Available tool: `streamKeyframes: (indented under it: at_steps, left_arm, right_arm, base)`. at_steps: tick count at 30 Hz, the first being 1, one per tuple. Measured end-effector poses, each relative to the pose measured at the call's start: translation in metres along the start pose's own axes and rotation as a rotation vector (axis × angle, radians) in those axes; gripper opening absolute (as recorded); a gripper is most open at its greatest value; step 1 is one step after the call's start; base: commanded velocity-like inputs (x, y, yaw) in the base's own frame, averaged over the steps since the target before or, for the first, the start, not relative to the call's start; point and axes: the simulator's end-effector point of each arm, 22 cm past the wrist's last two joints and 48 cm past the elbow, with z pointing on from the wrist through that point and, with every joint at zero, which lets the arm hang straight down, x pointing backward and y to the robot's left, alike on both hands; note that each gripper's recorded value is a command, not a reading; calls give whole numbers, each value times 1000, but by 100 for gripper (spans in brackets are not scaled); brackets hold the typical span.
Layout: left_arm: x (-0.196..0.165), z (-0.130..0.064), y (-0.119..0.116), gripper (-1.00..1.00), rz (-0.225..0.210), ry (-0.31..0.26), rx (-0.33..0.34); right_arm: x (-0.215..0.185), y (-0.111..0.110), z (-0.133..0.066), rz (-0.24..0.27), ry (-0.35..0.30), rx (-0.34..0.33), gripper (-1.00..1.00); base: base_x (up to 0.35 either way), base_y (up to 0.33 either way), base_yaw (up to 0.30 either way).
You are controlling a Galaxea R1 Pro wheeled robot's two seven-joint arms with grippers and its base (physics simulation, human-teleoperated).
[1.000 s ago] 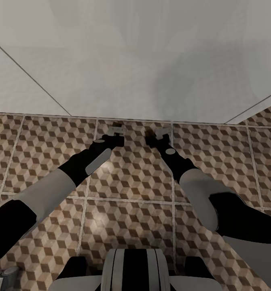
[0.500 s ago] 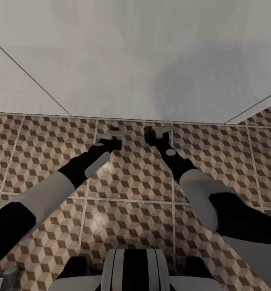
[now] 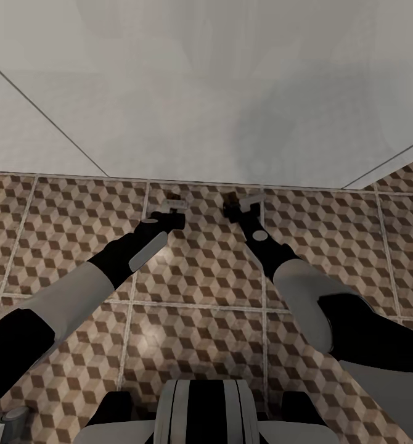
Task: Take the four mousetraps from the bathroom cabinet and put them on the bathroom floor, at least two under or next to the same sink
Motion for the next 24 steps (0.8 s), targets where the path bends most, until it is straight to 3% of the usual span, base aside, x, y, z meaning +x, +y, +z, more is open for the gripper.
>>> streamKeyframes:
  at_steps: [5,10,12,17,24]
  left_arm:
    - [-6,-3,-5,-100,0,-13,13]
    - [-6,-2,-4,-100,3,-13,9]
    - [2,1,5,-100,7,4,-16]
    - [62,18,62,-100,9,126,-155]
    - [85,24,99,-100,-11,128,-244]
  right_arm:
    - [4,1,-1,-8,7,-1,-100]
    - [2,3,-1,-48,-1,-1,-100]
    - [1,2,-1,-55,-4,2,-100]
    - [-1,2,0,-62,-7,6,-100]
    - [-1,1,0,-64,-8,6,-100]
  base:
    - [0,0,0]
    - [0,0,0]
    - [0,0,0]
    - [0,0,0]
    - [0,0,0]
